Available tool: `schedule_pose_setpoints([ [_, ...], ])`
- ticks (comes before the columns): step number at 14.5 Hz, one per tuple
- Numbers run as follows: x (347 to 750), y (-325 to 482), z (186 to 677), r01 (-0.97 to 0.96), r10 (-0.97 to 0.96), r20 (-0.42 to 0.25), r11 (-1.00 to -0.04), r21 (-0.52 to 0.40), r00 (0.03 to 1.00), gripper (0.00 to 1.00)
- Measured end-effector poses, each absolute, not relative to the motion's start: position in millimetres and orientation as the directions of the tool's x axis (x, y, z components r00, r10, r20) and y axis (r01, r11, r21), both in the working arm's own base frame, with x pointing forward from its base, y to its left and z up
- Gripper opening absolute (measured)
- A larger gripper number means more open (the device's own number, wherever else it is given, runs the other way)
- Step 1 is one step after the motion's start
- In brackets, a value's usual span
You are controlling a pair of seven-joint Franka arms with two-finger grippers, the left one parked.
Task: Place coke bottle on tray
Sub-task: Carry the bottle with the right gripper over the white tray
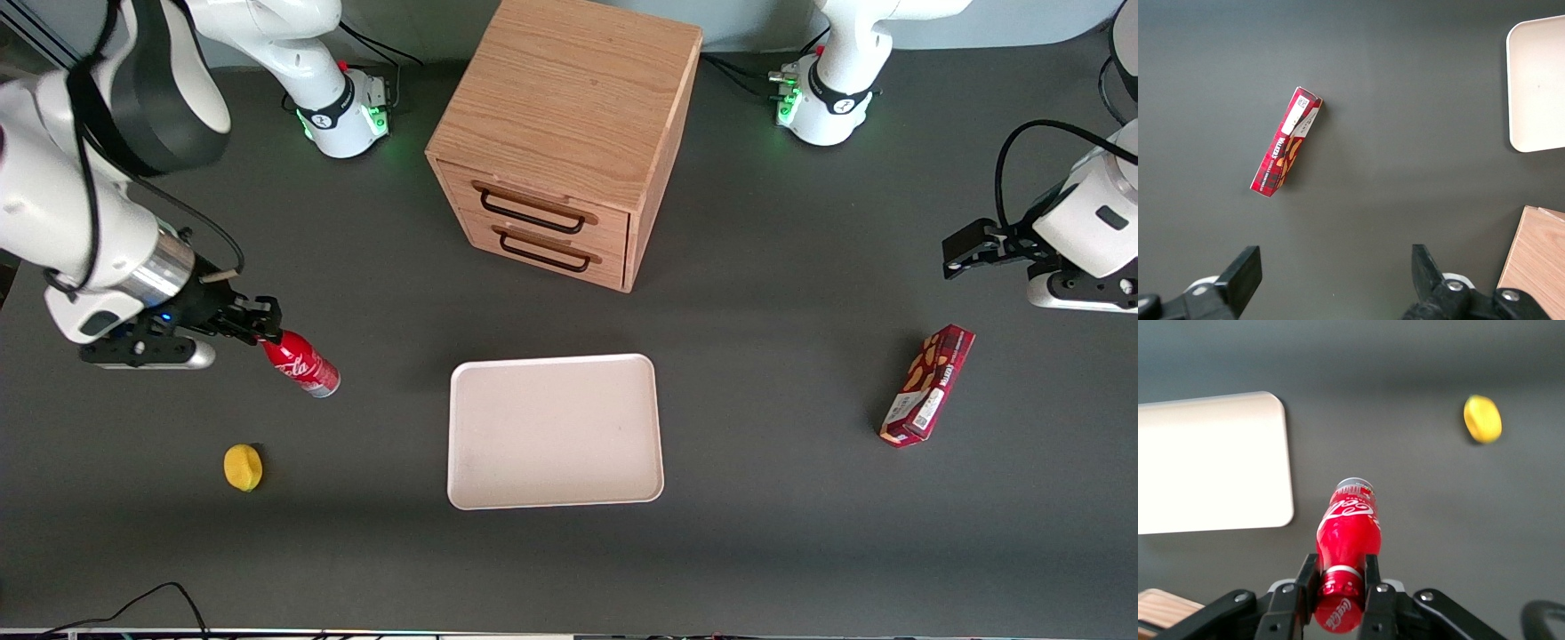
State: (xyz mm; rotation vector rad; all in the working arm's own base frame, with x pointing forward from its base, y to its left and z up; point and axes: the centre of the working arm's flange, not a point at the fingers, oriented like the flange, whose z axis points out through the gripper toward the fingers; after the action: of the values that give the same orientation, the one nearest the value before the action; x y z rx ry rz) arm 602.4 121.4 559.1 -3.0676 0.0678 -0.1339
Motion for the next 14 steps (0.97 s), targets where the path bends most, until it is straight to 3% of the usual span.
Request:
schedule_pose_setpoints([
  [4,618,172,568,-0.062,-0.072,0.092,-0.992,-0.108,0.993,0.31],
  [9,670,238,497,-0.087,-0.092,0.032,-0.986,-0.142,0.995,0.31],
  [14,719,248,419,-0.104,-0.121,0.076,-0.975,-0.194,0.99,0.31],
])
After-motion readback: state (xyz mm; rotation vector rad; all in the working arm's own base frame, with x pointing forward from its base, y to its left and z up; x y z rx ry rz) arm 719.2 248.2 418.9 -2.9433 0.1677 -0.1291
